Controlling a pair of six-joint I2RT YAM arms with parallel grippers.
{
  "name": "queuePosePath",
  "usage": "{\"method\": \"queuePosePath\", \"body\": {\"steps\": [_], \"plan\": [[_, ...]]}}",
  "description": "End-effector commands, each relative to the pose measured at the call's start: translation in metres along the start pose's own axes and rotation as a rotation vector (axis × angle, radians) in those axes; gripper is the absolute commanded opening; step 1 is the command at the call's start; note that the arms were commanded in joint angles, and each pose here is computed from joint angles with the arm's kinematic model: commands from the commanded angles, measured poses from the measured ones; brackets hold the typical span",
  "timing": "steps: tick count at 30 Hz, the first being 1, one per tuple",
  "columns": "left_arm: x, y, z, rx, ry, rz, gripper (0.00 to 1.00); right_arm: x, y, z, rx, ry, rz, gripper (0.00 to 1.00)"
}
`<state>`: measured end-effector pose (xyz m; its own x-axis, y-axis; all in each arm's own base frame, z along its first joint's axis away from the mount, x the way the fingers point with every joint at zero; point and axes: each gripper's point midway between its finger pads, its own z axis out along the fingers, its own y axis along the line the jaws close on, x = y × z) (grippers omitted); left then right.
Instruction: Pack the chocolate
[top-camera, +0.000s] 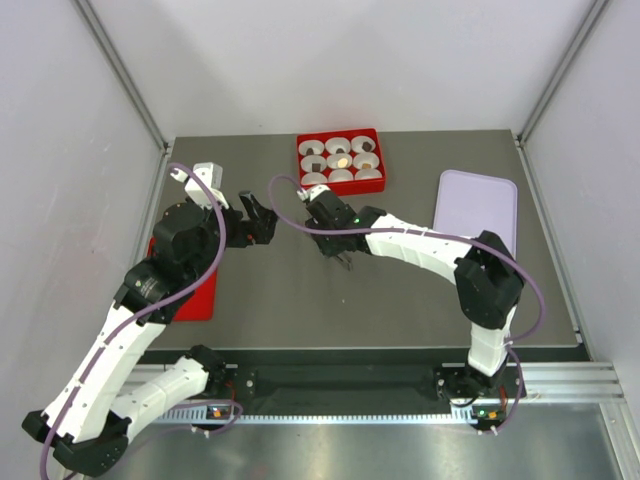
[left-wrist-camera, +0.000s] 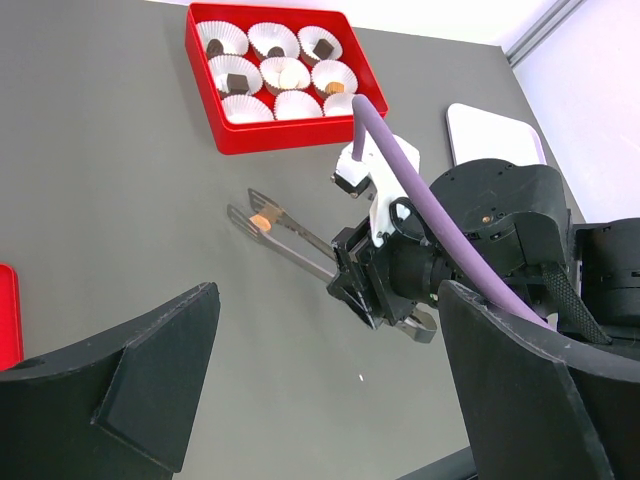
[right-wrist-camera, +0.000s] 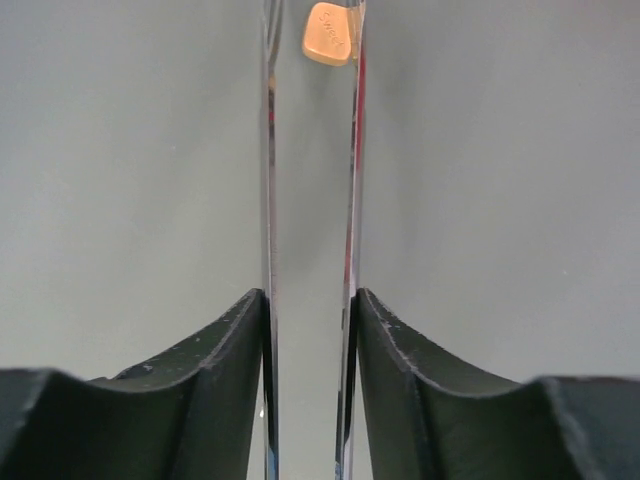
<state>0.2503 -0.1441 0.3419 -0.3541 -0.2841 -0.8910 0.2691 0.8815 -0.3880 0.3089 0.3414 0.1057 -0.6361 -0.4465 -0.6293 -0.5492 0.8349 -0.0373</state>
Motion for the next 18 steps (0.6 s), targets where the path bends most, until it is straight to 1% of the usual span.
{"method": "queuePosePath", "body": {"steps": [1, 6, 18], "plan": [[-0.013, -0.007, -0.003, 0.026, -0.045, -0.012, 0.95, -0.035, 0.001, -0.032, 0.007, -0.116, -0.007, 0.41], [-0.011, -0.007, -0.002, 0.028, -0.040, -0.013, 0.95, -0.037, -0.001, -0.037, 0.012, -0.125, 0.001, 0.42], [-0.010, -0.008, -0.002, 0.036, -0.038, -0.018, 0.95, -0.009, 0.007, -0.027, -0.027, -0.068, 0.052, 0.40]]}}
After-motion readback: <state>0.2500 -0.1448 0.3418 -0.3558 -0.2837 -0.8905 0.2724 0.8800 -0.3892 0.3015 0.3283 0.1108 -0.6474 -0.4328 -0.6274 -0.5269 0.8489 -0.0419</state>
